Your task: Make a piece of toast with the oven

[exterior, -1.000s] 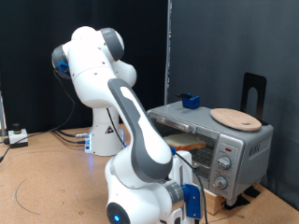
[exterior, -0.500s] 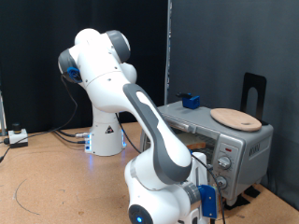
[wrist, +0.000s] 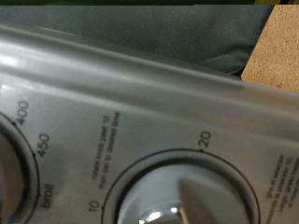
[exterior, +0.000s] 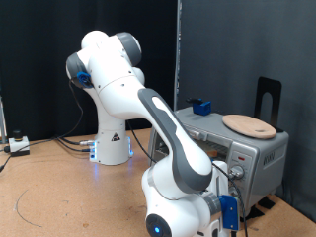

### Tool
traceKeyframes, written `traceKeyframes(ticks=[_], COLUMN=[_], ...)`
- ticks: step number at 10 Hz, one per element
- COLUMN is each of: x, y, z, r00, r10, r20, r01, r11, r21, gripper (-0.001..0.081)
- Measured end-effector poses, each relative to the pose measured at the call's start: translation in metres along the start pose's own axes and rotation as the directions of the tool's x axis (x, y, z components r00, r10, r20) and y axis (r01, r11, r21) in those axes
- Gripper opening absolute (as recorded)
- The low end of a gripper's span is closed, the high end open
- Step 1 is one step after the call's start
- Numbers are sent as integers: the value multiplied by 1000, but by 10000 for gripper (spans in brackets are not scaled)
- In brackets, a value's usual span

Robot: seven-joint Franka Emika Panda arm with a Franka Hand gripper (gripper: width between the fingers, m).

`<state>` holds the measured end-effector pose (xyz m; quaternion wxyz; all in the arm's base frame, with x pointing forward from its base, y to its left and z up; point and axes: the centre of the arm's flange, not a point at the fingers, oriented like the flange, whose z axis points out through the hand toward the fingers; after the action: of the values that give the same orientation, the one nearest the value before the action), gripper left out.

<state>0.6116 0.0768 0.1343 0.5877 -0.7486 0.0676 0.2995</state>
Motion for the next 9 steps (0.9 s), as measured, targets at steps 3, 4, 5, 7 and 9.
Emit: traceKeyframes(ticks=[3, 4, 5, 7, 9], x=[1, 1, 1, 1, 2], y=[1, 2, 2, 2, 2], z=[1, 2, 3, 6, 9], r00=[1000, 1000, 1000, 1000, 1000], r10=[19, 23, 25, 25, 25], r20=[3, 4, 6, 11, 16], r01=[-19, -23, -25, -25, -25], r11=[1000, 1000, 1000, 1000, 1000], r21=[1, 1, 1, 1, 0], gripper=[807, 807, 807, 686, 546])
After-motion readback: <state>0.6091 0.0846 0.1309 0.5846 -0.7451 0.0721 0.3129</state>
